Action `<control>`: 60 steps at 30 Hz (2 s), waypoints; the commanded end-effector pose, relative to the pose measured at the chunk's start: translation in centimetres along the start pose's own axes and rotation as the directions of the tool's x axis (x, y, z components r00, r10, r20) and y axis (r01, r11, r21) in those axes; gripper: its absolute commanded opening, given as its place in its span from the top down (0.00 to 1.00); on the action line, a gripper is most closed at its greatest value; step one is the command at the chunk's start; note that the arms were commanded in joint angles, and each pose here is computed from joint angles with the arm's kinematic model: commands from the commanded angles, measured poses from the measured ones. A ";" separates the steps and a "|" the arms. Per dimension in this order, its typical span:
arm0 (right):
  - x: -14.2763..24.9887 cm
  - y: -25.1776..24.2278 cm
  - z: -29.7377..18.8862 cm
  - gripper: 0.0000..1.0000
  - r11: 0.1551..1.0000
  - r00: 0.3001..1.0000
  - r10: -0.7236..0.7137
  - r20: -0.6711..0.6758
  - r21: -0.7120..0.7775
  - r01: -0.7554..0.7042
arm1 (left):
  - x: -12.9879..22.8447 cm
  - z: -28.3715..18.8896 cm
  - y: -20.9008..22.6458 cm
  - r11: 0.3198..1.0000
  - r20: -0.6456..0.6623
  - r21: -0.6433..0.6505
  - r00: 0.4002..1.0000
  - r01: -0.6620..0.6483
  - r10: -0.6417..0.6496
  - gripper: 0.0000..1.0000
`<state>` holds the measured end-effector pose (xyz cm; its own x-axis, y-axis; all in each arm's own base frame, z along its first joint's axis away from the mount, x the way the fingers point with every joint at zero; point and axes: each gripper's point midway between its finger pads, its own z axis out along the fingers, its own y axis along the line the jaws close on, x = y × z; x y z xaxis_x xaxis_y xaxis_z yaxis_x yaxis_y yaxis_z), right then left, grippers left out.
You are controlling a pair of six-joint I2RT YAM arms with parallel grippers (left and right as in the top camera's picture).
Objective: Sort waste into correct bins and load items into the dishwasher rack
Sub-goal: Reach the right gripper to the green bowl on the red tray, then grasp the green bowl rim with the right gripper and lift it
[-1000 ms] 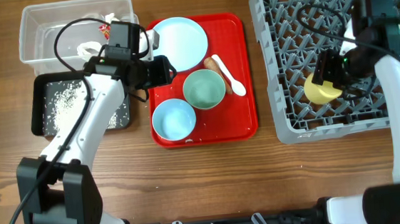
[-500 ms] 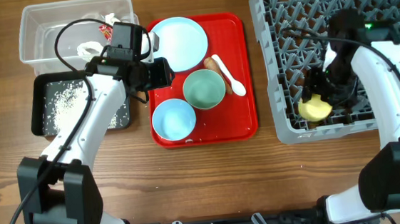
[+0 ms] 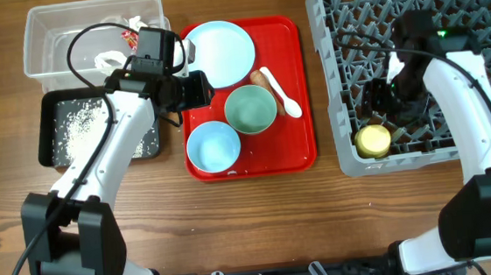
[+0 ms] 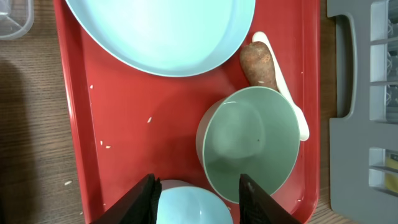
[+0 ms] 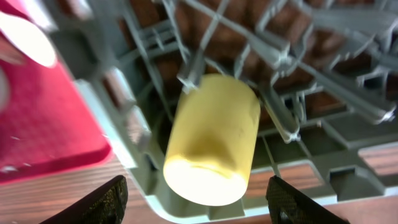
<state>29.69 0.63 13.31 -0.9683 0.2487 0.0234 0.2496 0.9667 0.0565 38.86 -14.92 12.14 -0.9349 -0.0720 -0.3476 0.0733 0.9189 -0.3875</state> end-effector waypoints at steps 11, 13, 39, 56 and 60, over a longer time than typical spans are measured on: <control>-5.1 14.2 -7.7 0.28 0.917 0.898 -0.201 0.390 -0.247 0.313 | -0.6 -0.7 -0.3 1.000 0.027 -0.002 1.000 -0.015 0.015 0.57; -5.1 17.0 -6.5 0.31 0.909 0.891 -0.219 0.397 -0.250 0.335 | -0.7 -0.7 0.2 0.999 0.035 -0.030 0.999 0.011 -0.010 0.59; -4.7 19.6 10.4 0.96 0.948 0.963 -0.266 0.042 -0.172 0.269 | -1.8 -1.2 3.7 0.961 0.135 -0.204 0.978 0.186 -0.161 0.34; -15.3 2.8 -16.1 0.96 0.773 0.564 -0.311 0.765 0.549 -0.318 | -1.8 -1.2 3.6 0.961 0.134 -0.204 0.978 0.186 -0.161 0.00; -19.2 3.9 -17.8 0.96 0.606 0.539 -0.542 0.645 0.744 -0.281 | -1.8 -1.2 3.6 0.961 0.134 -0.204 0.978 0.186 -0.161 0.00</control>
<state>48.50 0.22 30.31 -0.5234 -0.1215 -0.8434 0.4829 0.7731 -0.4112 40.02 -11.30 11.48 -0.8929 -0.2656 -0.3637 -0.1724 0.9476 -0.2688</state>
